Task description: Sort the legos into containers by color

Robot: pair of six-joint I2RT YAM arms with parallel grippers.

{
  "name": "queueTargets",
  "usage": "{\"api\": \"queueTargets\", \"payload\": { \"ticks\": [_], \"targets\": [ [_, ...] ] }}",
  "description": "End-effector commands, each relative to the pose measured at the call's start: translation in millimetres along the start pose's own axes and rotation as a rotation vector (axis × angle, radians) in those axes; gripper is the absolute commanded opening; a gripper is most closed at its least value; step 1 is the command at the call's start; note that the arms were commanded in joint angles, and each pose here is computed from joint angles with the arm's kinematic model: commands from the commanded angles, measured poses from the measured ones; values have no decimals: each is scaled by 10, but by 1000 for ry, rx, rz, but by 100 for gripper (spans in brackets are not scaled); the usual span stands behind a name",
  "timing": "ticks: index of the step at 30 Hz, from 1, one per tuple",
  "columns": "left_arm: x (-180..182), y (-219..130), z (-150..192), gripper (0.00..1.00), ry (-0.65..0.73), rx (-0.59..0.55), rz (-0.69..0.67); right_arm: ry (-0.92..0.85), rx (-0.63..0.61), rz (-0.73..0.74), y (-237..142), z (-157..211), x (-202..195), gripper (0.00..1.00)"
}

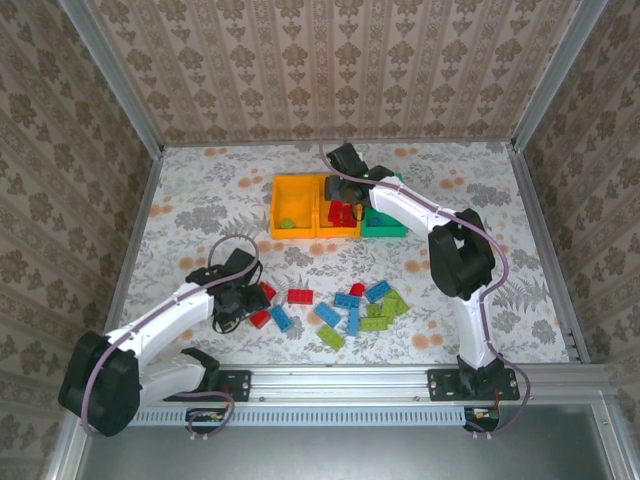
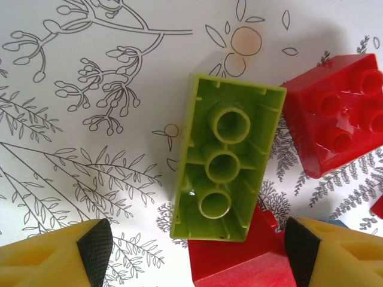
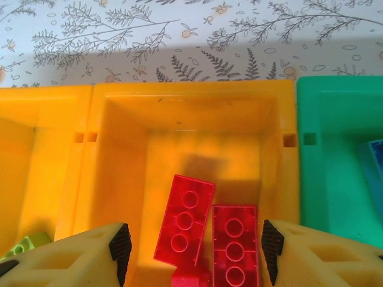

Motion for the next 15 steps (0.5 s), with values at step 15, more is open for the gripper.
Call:
{"api": "queueTargets", "payload": {
  "ticks": [15],
  "targets": [
    [33, 171, -227, 60, 84, -18, -13, -5, -4, 73, -422, 104, -317, 66]
  ]
}}
Point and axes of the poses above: each hand's point on the last joint's axis, 136 mm out from that joint toward the fingers, its own y axis out along the fingers, its own x axis along the line the jaws close on, z = x × y, the point moved 6 cm from there along -y, back along the fingers, and after that the axes turned 11 degrees about y, right-handed, at the moved point
